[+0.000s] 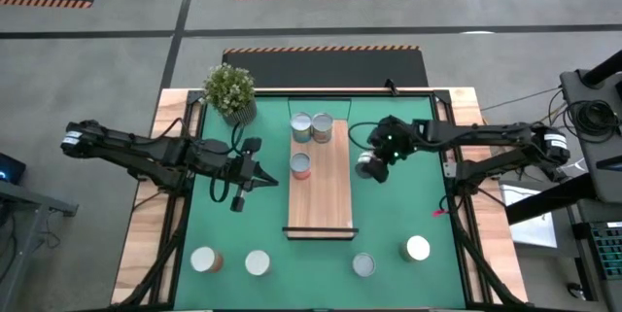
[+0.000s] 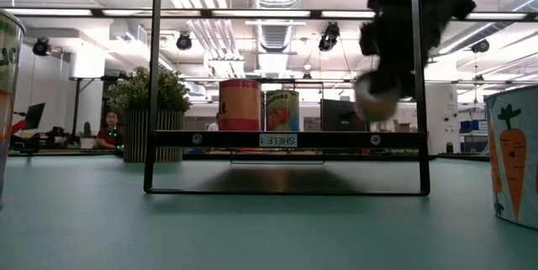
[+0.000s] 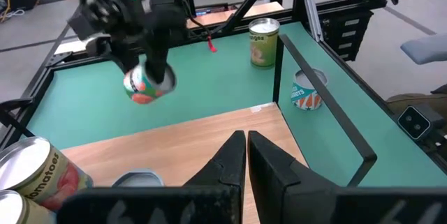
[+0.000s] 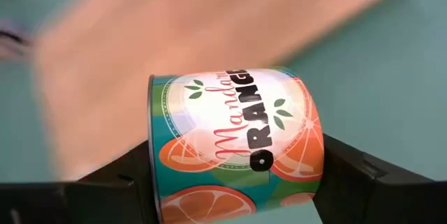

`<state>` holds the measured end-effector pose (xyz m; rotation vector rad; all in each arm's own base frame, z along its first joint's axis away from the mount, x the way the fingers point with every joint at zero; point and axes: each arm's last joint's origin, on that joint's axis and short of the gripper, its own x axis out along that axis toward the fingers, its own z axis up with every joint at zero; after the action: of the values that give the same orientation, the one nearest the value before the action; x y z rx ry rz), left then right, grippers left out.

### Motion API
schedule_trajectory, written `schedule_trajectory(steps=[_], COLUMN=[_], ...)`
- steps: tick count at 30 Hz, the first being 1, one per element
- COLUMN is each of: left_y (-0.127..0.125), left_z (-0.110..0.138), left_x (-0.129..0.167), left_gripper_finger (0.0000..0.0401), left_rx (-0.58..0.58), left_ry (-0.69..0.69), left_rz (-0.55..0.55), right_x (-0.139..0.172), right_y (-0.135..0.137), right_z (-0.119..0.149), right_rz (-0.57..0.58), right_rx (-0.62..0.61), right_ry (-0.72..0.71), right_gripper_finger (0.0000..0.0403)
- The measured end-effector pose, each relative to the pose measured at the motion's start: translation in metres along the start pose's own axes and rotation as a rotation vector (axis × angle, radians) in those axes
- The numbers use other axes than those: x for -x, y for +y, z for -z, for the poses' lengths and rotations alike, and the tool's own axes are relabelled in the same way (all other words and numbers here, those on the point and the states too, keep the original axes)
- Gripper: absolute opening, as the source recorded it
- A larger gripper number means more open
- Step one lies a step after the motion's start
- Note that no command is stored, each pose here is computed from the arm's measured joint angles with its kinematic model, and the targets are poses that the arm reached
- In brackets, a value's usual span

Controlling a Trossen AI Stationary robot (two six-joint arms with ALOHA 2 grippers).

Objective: Pick and place cans onto a shelf
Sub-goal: Put the small canned oranges on the shelf

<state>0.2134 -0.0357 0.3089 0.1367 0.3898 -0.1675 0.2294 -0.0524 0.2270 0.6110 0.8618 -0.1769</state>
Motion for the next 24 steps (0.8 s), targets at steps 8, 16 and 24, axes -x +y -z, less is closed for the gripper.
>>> schedule_trajectory(steps=[8,16,24], left_y=[0.0,0.0,0.0], left_z=[0.0,0.001,0.001], left_x=[0.0,0.0,0.0], left_gripper_finger=[0.0,0.0,0.0], left_rx=[0.0,0.0,0.001], left_ry=[0.001,0.006,0.01], left_rz=[0.0,0.001,0.001], right_x=[-0.007,-0.045,-0.074], right_y=[0.019,0.039,0.046], right_z=[-0.022,-0.026,-0.035], right_rz=[-0.168,-0.277,-0.259], right_rx=[-0.191,-0.183,-0.159], right_ry=[0.012,0.035,0.084], right_gripper_finger=[0.0243,0.0259,0.0251])
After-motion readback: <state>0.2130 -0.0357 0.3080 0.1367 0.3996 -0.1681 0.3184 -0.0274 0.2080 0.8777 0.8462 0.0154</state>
